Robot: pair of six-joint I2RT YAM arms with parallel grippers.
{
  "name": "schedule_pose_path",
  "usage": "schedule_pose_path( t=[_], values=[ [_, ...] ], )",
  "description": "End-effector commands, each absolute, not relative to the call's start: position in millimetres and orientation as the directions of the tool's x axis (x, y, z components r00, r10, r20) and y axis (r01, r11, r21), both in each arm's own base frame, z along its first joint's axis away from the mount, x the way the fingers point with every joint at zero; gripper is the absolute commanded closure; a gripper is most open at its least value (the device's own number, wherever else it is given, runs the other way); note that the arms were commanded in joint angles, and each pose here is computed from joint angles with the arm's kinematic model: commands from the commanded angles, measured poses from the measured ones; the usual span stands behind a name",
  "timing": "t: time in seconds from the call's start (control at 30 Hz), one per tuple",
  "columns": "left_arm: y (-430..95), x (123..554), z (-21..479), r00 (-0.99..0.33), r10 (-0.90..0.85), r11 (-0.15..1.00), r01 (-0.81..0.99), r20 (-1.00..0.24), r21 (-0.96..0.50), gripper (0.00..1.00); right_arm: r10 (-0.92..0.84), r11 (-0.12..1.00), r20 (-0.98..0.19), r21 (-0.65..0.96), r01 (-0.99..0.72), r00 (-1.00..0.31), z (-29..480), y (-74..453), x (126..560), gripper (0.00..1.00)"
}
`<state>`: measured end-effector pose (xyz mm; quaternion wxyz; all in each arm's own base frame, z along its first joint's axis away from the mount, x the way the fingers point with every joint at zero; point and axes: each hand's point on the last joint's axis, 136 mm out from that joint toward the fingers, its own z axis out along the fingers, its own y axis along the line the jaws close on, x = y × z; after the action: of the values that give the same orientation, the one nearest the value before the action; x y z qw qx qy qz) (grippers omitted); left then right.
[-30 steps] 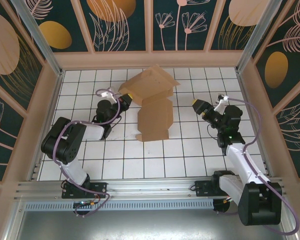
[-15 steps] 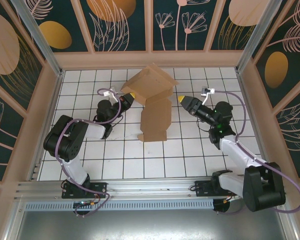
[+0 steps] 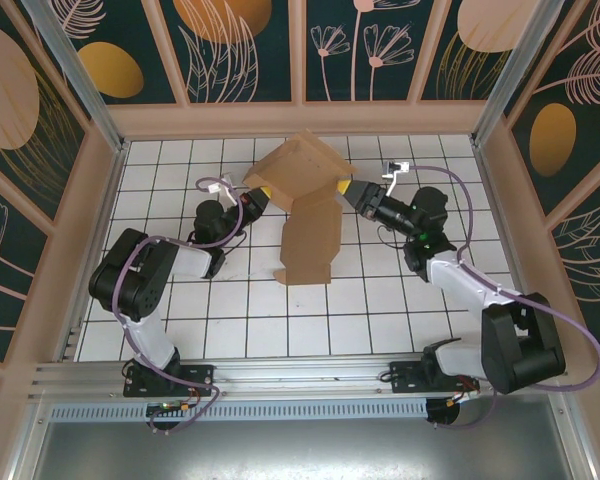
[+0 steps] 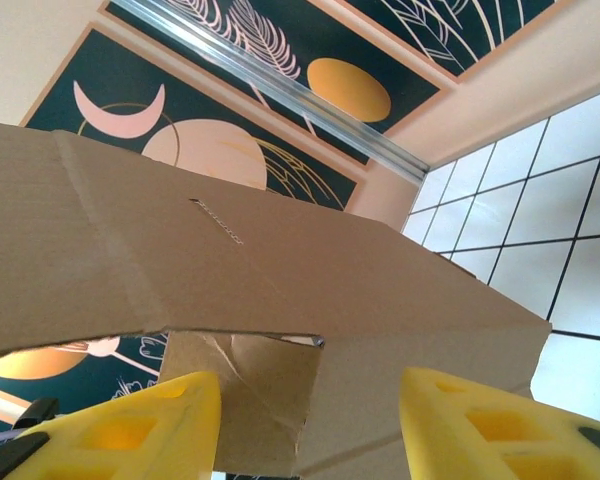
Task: Fold the paper box
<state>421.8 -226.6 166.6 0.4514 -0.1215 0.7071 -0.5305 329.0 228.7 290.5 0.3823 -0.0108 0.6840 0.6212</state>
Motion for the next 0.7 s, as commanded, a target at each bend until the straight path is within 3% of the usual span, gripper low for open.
schedule_pose_path(
  t=[0.0,0.3,0.5,0.57,0.67],
  values=[
    [-227,426,181,-0.53,-0.661,0.389,0.363,-0.531,-0.847,1.0,0.435,0.232,-0.561,0.826,-0.514,-0.704,298,239,332,0.51],
    [-225,426,176,-0.522,-0.656,0.415,0.353,-0.545,-0.839,1.0,0.447,0.274,-0.507,0.862,-0.427,-0.737,279,241,343,0.86],
    [-223,428,174,-0.518,-0.655,0.432,0.341,-0.55,-0.835,1.0,0.437,0.323,-0.493,0.867,-0.38,-0.752,266,239,346,0.98],
    [-223,429,173,-0.517,-0.655,0.435,0.338,-0.551,-0.835,1.0,0.433,0.332,-0.492,0.866,-0.374,-0.755,263,239,346,0.96],
    [-223,429,171,-0.519,-0.653,0.439,0.334,-0.552,-0.834,1.0,0.441,0.344,-0.489,0.867,-0.361,-0.753,261,237,348,0.75]
  ],
)
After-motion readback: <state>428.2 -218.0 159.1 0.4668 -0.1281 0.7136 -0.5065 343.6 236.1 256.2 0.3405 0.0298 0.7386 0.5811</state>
